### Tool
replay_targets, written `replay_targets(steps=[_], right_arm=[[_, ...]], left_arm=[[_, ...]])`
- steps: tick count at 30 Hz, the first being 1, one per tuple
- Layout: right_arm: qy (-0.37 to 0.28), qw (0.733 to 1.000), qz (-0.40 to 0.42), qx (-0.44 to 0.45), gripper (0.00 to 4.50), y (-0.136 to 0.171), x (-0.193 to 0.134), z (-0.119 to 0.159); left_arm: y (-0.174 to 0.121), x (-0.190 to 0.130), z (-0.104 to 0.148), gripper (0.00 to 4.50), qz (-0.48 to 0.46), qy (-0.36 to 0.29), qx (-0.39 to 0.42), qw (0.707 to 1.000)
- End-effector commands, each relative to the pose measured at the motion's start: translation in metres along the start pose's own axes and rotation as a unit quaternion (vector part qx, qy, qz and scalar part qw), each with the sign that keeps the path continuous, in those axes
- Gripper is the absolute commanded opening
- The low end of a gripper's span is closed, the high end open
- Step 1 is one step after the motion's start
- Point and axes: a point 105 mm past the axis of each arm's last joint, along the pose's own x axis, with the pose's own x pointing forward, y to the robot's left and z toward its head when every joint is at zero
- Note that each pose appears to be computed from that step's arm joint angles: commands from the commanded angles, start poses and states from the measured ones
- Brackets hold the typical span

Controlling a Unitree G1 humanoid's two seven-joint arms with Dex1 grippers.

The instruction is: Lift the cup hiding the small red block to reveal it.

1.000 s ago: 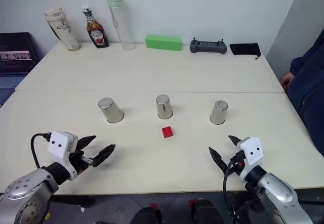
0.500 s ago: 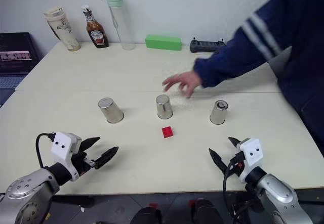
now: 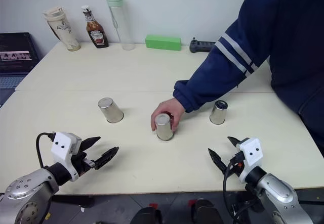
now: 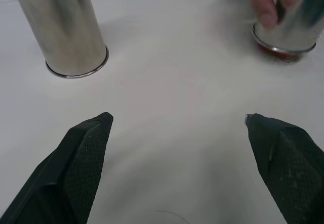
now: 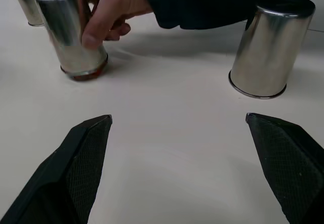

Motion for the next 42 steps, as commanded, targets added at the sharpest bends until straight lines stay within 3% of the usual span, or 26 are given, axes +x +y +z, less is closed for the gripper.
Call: replay_targets(steps=[1,42], right_arm=[[-0.021,1.000,0.011,-0.010,4.50,0.0063,-0.0007,0.0117],[-0.023,1.000,-0.003,-0.009,4.50,0.0049,-0.0013,0.0092]], left_arm=[[-0.0011,-0.0009,0.0067,4.47,-0.007,-0.008,0.017,1.000],[0.0018,0.0037,0.0101,4.47,-0.009,-0.009,0.023,1.000]])
